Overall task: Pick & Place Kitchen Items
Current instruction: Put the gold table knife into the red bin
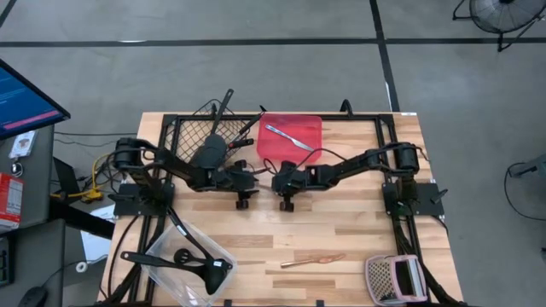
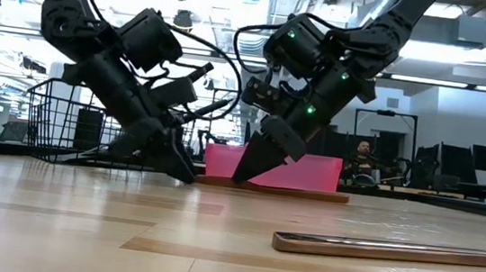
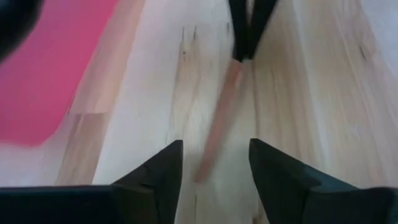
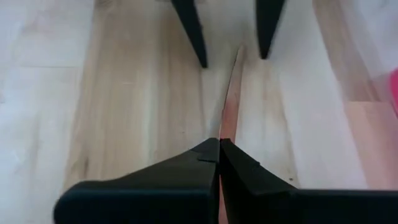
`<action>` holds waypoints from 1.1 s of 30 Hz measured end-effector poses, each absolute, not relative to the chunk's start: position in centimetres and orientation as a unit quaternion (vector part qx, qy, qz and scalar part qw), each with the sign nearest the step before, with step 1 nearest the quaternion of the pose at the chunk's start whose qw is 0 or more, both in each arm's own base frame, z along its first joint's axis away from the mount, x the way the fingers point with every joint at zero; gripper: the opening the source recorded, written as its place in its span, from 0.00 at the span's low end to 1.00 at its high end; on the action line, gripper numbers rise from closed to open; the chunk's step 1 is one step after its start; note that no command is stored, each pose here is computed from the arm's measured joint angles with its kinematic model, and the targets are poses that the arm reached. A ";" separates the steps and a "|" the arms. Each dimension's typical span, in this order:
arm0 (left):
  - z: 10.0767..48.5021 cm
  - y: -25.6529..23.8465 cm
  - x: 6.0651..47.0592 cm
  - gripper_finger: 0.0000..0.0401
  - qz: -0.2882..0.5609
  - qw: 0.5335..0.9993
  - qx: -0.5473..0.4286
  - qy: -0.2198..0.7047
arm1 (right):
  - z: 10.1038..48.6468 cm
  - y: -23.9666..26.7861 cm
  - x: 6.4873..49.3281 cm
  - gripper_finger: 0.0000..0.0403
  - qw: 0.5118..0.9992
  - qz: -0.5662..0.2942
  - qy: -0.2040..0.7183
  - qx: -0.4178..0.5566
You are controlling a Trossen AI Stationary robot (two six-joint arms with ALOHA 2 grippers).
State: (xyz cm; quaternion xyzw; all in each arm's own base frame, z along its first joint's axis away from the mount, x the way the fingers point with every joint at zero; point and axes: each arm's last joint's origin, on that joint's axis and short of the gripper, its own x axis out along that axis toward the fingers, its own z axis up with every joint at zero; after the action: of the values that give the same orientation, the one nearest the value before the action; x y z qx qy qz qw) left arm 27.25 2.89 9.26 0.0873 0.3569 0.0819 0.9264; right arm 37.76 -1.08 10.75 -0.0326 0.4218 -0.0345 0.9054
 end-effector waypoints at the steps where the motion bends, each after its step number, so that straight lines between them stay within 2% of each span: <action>1: 9.2 2.9 27.3 0.43 0.086 0.926 0.089 0.356 | 10.7 -1.0 37.8 0.00 0.906 -0.033 0.422 -0.033; 6: 8.9 3.0 27.5 0.47 0.089 0.927 0.090 0.353 | 10.8 -0.5 37.8 0.00 0.907 -0.010 0.420 -0.026; 10: 8.7 3.1 27.5 0.44 0.071 0.928 0.085 0.356 | 10.8 0.0 37.9 0.00 0.909 -0.004 0.416 -0.025; 13: 8.0 3.1 27.5 0.36 0.052 0.926 0.077 0.365 | 10.9 0.1 38.0 0.00 0.909 -0.003 0.415 -0.023; 21: 7.2 2.9 27.5 0.04 0.016 0.926 0.070 0.370 | 11.4 0.2 38.5 0.00 0.910 0.009 0.413 -0.016; 26: 7.2 2.8 27.6 0.01 0.011 0.927 0.069 0.369 | 11.6 0.2 38.6 0.01 0.909 -0.004 0.417 -0.023; 29: 7.2 2.8 27.6 0.00 0.017 0.928 0.061 0.367 | 12.4 0.1 38.5 0.06 0.900 -0.006 0.434 -0.036; 33: 7.2 2.8 27.6 0.00 0.021 0.929 0.053 0.366 | 14.0 0.4 38.2 0.19 0.894 -0.018 0.445 -0.055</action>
State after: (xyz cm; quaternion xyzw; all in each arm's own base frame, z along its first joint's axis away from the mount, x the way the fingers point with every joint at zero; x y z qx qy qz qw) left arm 27.64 2.85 7.23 0.0528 0.3662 0.0208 0.9288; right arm 38.21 0.39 13.95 -0.0550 0.4452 -0.0178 0.8935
